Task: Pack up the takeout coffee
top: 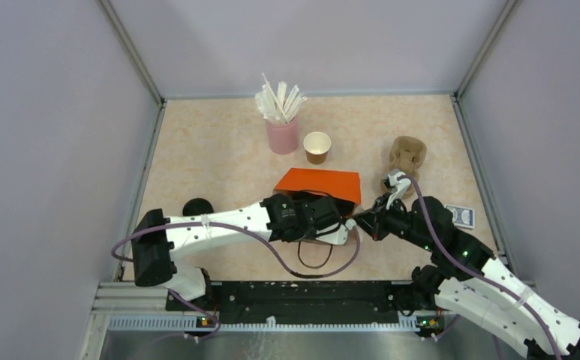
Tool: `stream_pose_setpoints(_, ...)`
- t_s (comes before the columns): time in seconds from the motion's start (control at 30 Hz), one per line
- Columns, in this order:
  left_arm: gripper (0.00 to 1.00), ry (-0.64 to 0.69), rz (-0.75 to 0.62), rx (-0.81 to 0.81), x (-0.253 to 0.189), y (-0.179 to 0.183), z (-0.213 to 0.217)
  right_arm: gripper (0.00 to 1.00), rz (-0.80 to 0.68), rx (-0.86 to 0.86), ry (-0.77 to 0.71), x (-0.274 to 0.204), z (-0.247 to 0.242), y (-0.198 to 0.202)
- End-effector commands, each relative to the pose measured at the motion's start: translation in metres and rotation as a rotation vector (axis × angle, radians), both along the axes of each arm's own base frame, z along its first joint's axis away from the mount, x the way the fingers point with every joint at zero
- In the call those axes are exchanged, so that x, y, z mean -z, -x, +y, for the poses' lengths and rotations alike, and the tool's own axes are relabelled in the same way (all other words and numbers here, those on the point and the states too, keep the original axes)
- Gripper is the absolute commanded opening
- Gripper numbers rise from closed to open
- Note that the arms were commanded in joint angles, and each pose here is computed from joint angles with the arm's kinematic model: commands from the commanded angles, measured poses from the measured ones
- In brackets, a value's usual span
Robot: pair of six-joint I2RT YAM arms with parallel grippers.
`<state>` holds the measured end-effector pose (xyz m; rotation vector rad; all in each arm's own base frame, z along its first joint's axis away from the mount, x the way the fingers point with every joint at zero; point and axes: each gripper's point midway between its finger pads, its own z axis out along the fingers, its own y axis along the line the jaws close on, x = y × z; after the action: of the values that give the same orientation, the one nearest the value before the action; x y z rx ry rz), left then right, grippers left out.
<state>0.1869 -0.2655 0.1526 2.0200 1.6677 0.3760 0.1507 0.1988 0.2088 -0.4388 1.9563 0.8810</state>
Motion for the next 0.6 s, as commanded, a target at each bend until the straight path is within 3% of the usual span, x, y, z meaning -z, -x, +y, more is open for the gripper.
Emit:
stream_pose_setpoints(0.0, 0.10, 0.059, 0.000, -0.008, -0.011, -0.014, -0.018, 0.00, -0.066, -0.039, -0.084, -0.038, 0.006, 0.005)
stream_pose_setpoints(0.57, 0.09, 0.080, -0.035, 0.030, -0.010, -0.027, -0.032, 0.00, -0.067, -0.051, -0.086, -0.040, 0.009, 0.005)
